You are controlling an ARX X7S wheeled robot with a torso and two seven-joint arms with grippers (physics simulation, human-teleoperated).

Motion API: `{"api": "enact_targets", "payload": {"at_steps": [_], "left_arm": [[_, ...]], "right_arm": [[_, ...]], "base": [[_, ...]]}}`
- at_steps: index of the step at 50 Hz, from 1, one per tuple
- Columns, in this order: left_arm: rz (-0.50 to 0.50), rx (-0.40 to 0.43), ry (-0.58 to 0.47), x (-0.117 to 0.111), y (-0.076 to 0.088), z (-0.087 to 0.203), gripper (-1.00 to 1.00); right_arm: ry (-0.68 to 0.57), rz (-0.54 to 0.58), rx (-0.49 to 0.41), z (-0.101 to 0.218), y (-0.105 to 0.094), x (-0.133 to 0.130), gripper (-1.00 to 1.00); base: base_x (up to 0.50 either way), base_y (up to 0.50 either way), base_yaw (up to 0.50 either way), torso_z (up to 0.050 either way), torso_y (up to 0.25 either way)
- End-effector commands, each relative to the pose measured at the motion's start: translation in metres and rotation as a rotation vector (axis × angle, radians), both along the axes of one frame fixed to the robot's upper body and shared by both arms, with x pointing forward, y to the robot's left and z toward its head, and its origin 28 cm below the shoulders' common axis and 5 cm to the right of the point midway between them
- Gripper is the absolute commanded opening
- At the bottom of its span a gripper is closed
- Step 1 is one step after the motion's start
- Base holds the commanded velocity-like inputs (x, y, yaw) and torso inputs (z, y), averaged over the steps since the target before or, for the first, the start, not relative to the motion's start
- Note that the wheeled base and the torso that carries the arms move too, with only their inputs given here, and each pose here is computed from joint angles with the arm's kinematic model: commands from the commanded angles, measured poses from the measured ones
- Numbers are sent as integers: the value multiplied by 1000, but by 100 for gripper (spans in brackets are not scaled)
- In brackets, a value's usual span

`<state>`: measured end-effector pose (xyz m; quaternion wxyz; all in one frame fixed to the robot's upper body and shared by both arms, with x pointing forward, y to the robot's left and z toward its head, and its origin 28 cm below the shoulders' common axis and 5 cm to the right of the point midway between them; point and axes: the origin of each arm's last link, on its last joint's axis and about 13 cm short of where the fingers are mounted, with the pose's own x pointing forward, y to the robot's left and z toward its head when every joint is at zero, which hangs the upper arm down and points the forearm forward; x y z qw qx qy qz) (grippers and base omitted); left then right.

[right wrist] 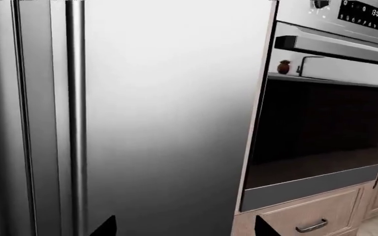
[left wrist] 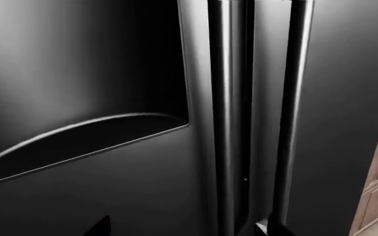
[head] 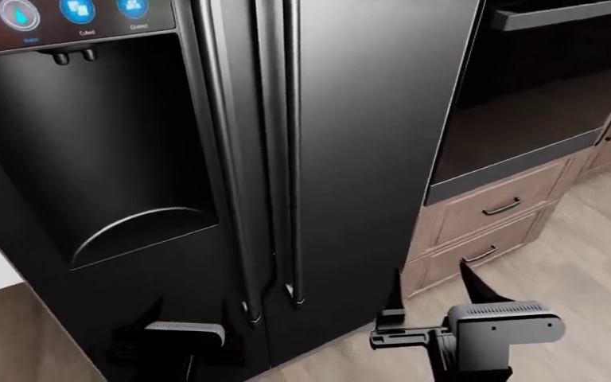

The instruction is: Open the fridge door

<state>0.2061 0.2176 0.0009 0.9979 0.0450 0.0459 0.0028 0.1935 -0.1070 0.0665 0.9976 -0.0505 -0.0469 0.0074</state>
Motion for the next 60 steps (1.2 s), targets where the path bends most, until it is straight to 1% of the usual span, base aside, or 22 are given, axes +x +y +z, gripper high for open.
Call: {"api": "enact_targets", "payload": {"at_steps": [1,7,9,11,15,19,22,26,30,35,40,43,51,60], "left_arm": [[-1,0,-1,1,0,1,100],[-3,4,0,0,0,0,100],[-6,7,2,-1,0,-1,100],[-5,7,0,0,0,-1,100],[-17,9,-2,0,0,1,100],[-25,18,-13,0,1,3,100],[-19,26,-13,0,2,2,100],[-23,42,6,-5,4,-2,100],[-27,50,24,-9,5,-6,100],[-27,55,41,-10,6,-10,100],[-29,52,60,-14,7,-11,100],[-29,57,70,-15,8,-14,100],[-38,61,82,-18,6,-15,100],[-37,71,89,-20,7,-17,100]], "right_arm": [[39,16,-9,2,1,1,100],[35,2,-16,0,1,2,100],[62,3,-14,-1,1,3,100],[101,8,-35,3,-1,7,100],[119,72,-84,30,-2,22,100],[147,150,-181,65,-2,48,100],[150,192,-234,93,-3,67,100],[131,267,-274,125,4,90,100],[133,348,-301,140,16,110,100],[133,414,-317,151,30,130,100],[117,442,-334,159,39,142,100],[113,449,-341,161,41,146,100],[113,465,-352,159,45,145,100],[128,478,-329,153,44,157,100]], "base": [[447,-225,0,0,0],[450,-218,0,0,0],[0,0,0,0,0],[0,0,0,0,0],[0,0,0,0,0],[0,0,0,0,0],[0,0,0,0,0],[0,0,0,0,0],[0,0,0,0,0],[0,0,0,0,0],[0,0,0,0,0],[0,0,0,0,0],[0,0,0,0,0],[0,0,0,0,0]]}}
